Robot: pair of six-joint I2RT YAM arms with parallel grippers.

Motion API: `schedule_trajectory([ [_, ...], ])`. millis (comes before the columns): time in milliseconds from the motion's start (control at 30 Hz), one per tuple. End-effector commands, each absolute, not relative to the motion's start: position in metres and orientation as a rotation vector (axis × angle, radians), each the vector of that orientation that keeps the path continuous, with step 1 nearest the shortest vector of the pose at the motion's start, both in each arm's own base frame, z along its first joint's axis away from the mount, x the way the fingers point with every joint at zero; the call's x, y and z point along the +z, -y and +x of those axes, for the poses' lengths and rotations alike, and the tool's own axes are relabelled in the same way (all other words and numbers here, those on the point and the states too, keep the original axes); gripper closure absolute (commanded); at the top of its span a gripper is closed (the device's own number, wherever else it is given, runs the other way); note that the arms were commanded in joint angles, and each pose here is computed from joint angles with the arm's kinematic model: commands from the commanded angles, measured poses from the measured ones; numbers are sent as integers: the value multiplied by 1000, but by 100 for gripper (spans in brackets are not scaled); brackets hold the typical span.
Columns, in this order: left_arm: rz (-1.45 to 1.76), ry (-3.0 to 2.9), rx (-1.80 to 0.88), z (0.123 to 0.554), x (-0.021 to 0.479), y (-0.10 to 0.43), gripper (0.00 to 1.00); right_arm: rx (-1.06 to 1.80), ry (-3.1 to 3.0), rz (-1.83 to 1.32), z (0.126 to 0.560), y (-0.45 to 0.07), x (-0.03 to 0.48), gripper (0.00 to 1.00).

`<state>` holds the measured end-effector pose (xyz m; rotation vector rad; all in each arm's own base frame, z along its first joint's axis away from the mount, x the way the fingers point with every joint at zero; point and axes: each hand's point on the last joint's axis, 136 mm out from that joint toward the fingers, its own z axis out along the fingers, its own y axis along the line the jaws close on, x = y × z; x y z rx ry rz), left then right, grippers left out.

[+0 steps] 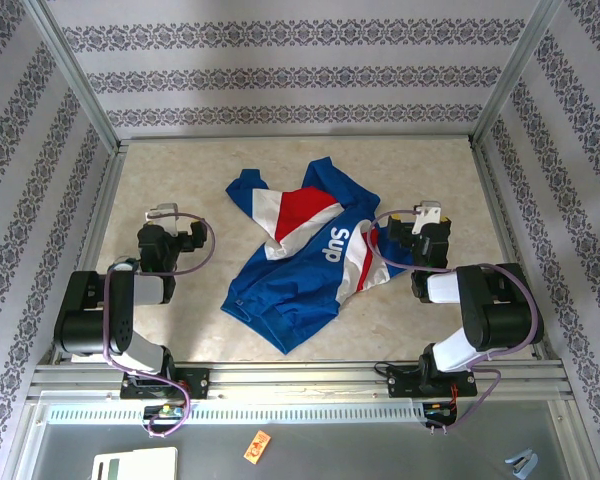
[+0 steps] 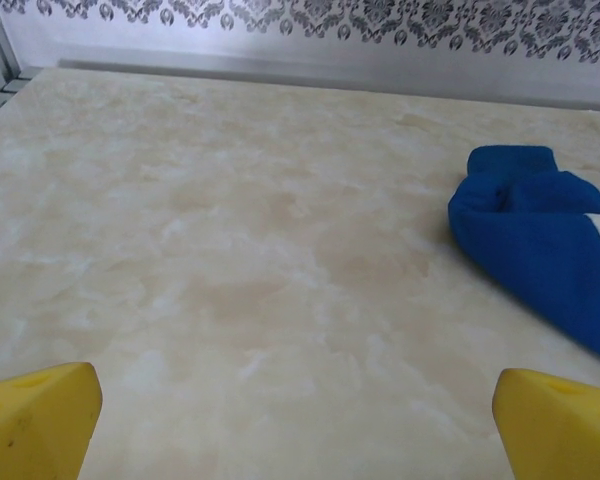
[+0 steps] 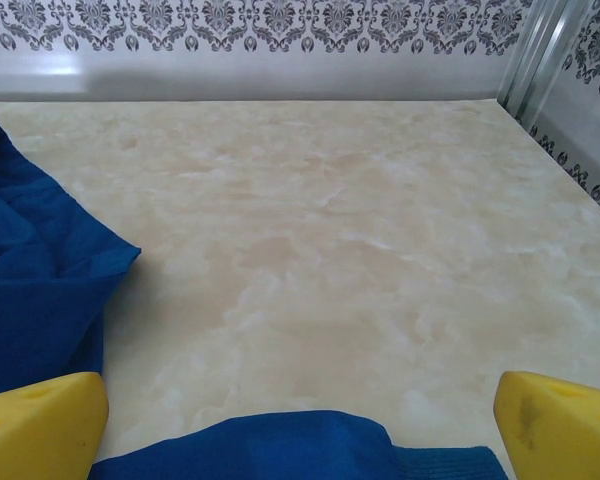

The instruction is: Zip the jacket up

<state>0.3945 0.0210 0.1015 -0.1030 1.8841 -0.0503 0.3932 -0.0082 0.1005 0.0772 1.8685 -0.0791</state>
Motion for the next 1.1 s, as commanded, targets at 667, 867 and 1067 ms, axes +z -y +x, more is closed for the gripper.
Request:
schedule_trajectory([
  [667, 2, -1902, -73, 398, 89, -4, 0, -51, -1848, 79, 397, 6, 107, 2],
  [867, 1, -1902, -73, 398, 89, -5, 0, -51, -1848, 79, 397, 6, 108, 2],
  [1067, 1, -1901, -73, 399, 89, -5, 0, -52, -1849, 80, 398, 6, 107, 2],
])
